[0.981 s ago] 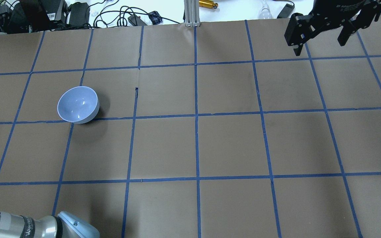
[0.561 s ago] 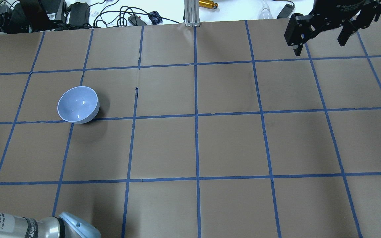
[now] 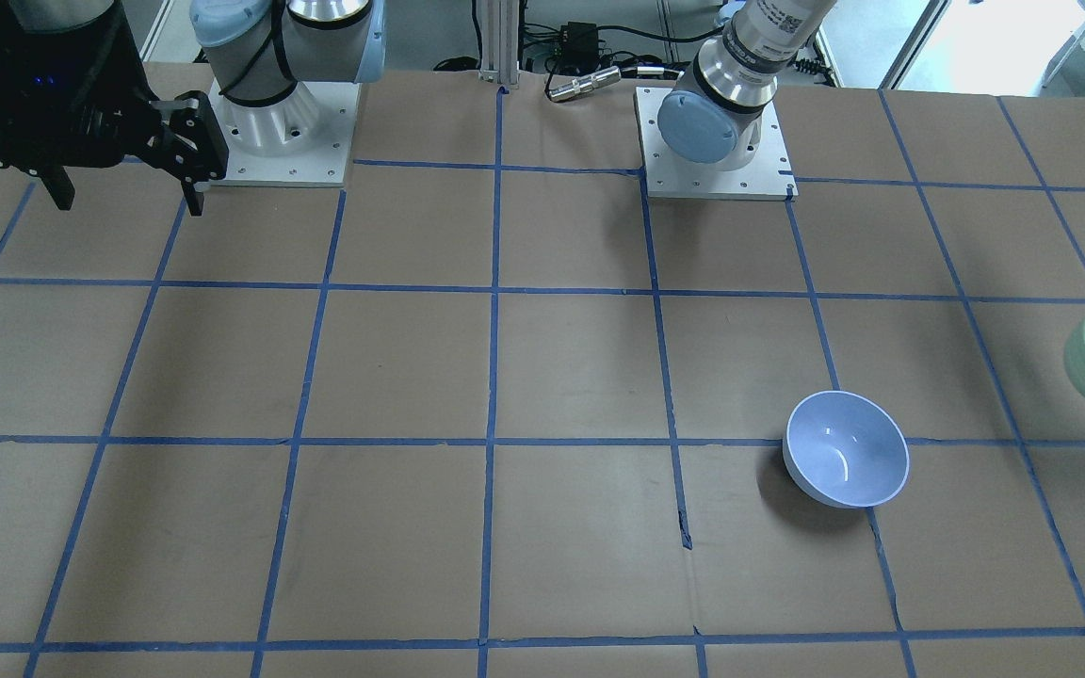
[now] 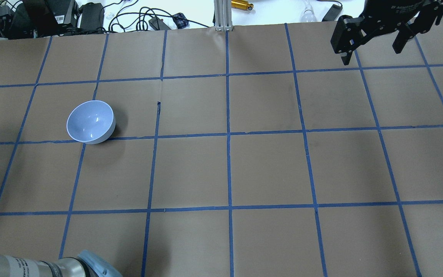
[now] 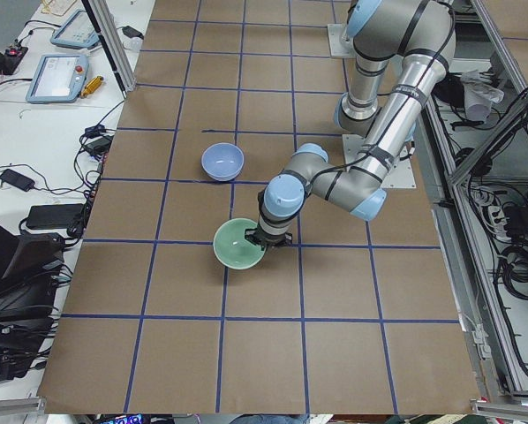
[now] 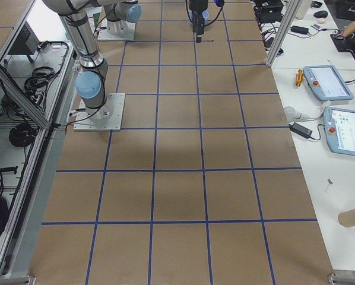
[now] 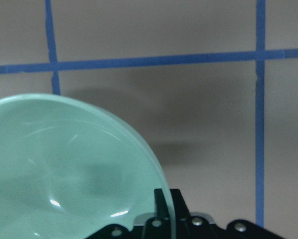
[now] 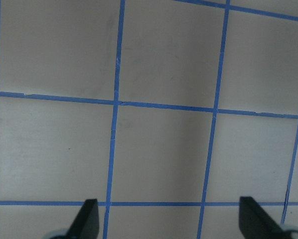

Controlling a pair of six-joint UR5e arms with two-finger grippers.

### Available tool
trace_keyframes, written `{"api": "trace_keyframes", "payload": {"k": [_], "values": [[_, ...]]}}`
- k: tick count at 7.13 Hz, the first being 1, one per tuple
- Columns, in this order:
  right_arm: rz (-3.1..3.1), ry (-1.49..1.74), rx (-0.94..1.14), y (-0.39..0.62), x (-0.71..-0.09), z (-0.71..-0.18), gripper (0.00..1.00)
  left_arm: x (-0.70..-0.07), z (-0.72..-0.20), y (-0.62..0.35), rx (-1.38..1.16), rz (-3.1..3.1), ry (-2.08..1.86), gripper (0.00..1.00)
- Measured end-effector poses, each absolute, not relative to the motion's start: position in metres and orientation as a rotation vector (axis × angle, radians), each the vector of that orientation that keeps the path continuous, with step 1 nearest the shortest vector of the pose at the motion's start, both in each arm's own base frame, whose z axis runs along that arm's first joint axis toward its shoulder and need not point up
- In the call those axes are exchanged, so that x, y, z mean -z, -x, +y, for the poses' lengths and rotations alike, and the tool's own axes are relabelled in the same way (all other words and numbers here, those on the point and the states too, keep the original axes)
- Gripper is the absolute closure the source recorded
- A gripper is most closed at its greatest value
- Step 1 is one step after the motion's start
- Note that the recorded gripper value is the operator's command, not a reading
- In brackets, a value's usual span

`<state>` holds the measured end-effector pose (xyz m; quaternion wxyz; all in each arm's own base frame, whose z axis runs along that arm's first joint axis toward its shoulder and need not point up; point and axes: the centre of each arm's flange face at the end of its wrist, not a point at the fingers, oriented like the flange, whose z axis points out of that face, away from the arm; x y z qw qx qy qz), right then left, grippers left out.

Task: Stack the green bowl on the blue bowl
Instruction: 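Carry the green bowl with the left gripper over the blue bowl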

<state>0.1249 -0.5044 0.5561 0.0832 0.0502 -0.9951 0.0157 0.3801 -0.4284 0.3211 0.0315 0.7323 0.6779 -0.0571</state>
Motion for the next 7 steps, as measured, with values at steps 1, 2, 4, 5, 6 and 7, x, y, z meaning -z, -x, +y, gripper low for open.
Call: {"api": "trace_keyframes", "payload": {"k": [1,2,4,5,6,7], "values": [[-2.971,-0.15,-0.047,-0.125,-0.556,-0.504,0.0,-0.334,-0.44,-0.336,0.216,2.09,-2.273,1.0],[-2.971,-0.15,-0.047,-0.125,-0.556,-0.504,0.0,-0.347,-0.452,-0.287,0.237,2.098,-2.288,1.0],[-2.971,-0.15,-0.047,-0.125,-0.556,-0.504,0.0,-0.36,-0.463,-0.198,0.247,2.145,-2.269,1.0],[-2.971,-0.15,-0.047,-0.125,-0.556,-0.504,0.0,-0.357,-0.467,-0.161,0.246,2.181,-2.255,1.0],[-2.971,-0.15,-0.047,-0.125,-0.556,-0.504,0.0,-0.352,-0.473,-0.128,0.238,2.196,-2.242,1.0],[-2.971,-0.15,-0.047,-0.125,-0.556,-0.504,0.0,-0.345,-0.481,-0.104,0.231,2.199,-2.223,1.0]]}}
